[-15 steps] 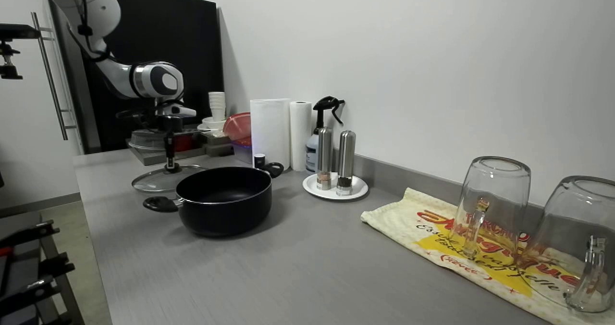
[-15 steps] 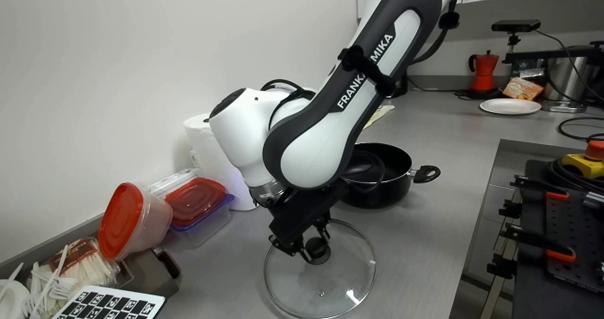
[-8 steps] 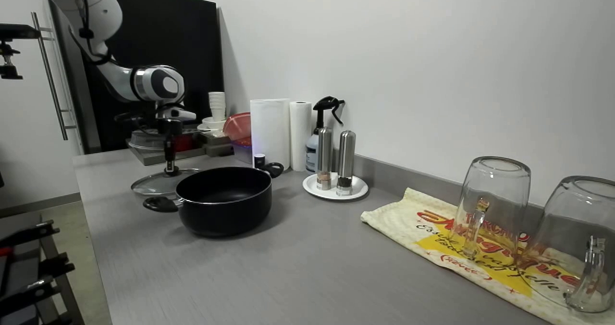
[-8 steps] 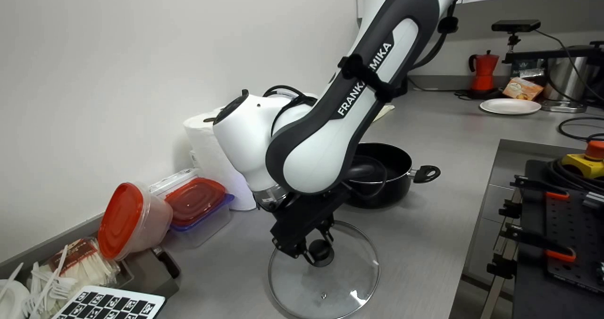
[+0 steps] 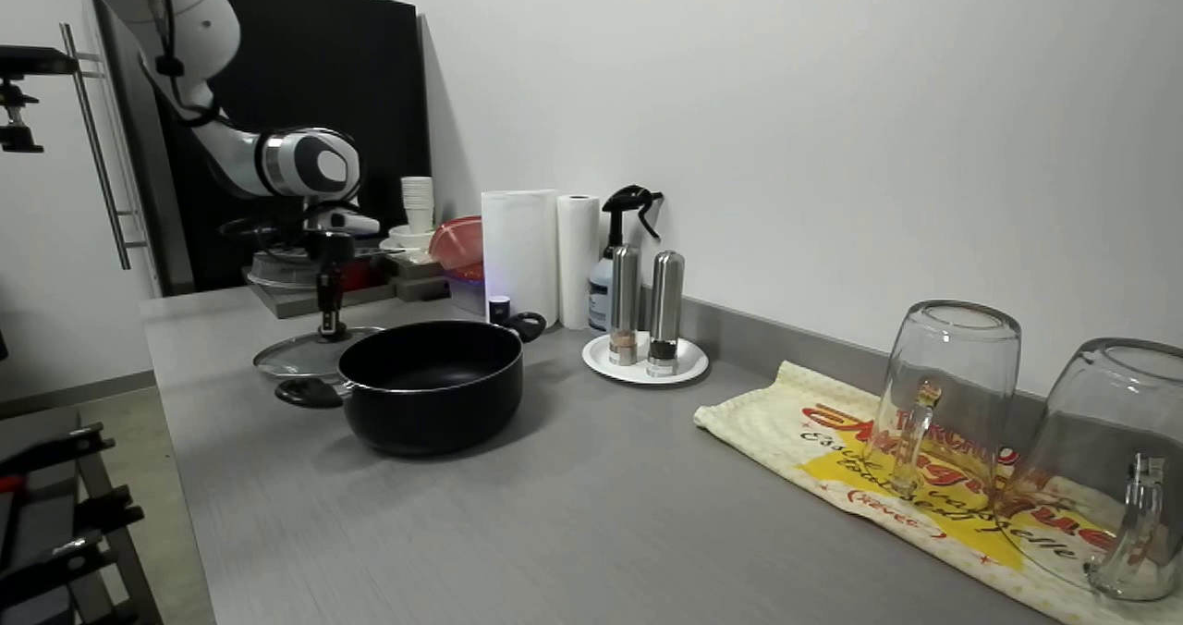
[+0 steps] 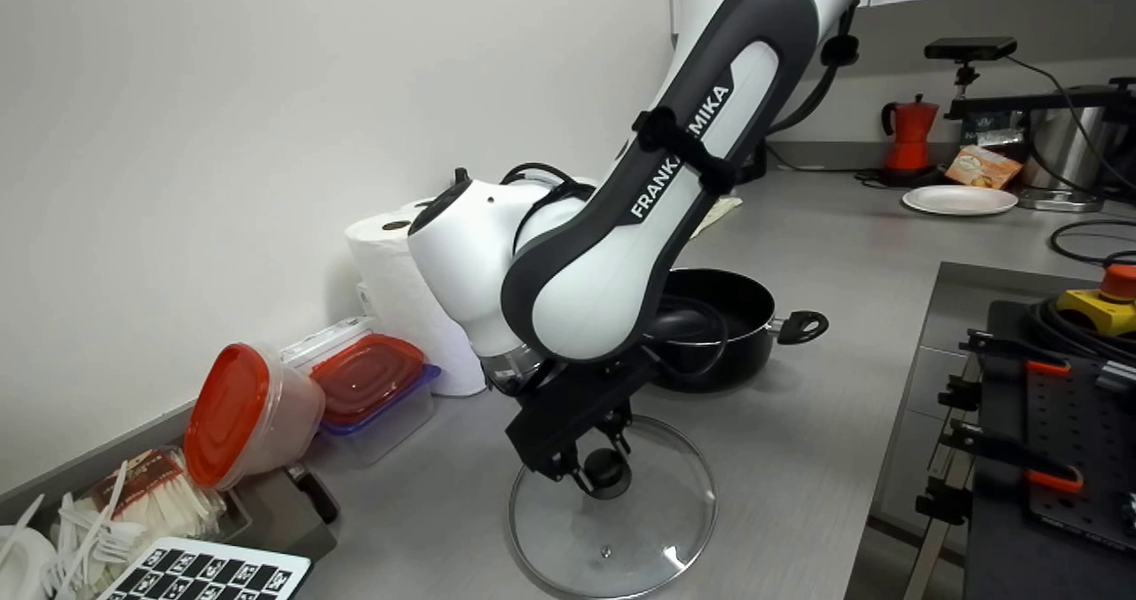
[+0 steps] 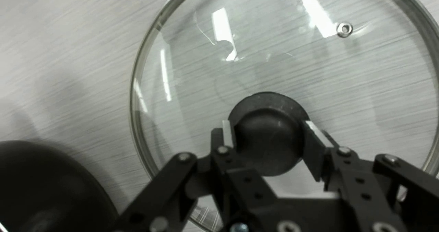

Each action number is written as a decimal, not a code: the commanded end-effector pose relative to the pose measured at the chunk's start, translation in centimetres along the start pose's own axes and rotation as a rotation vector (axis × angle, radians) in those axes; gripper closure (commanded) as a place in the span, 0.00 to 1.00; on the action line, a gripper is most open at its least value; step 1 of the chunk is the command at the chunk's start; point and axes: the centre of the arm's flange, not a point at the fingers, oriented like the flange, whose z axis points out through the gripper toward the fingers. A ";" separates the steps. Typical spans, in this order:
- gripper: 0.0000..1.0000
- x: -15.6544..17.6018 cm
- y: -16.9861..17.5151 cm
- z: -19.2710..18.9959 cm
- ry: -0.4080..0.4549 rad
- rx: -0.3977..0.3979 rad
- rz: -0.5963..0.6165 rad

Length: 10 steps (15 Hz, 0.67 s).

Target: Pick up the glass lid from the pot and put it on the countertop.

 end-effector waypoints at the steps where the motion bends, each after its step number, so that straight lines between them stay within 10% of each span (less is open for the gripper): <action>1: 0.51 0.1 0.1 0.0 -0.001 0.000 0.003; 8: 0.51 0.4 0.2 0.1 -0.003 0.001 0.008; 9: 0.26 0.4 0.2 0.1 -0.003 0.001 0.008; 10: 0.25 0.5 0.3 0.0 -0.003 -0.001 0.011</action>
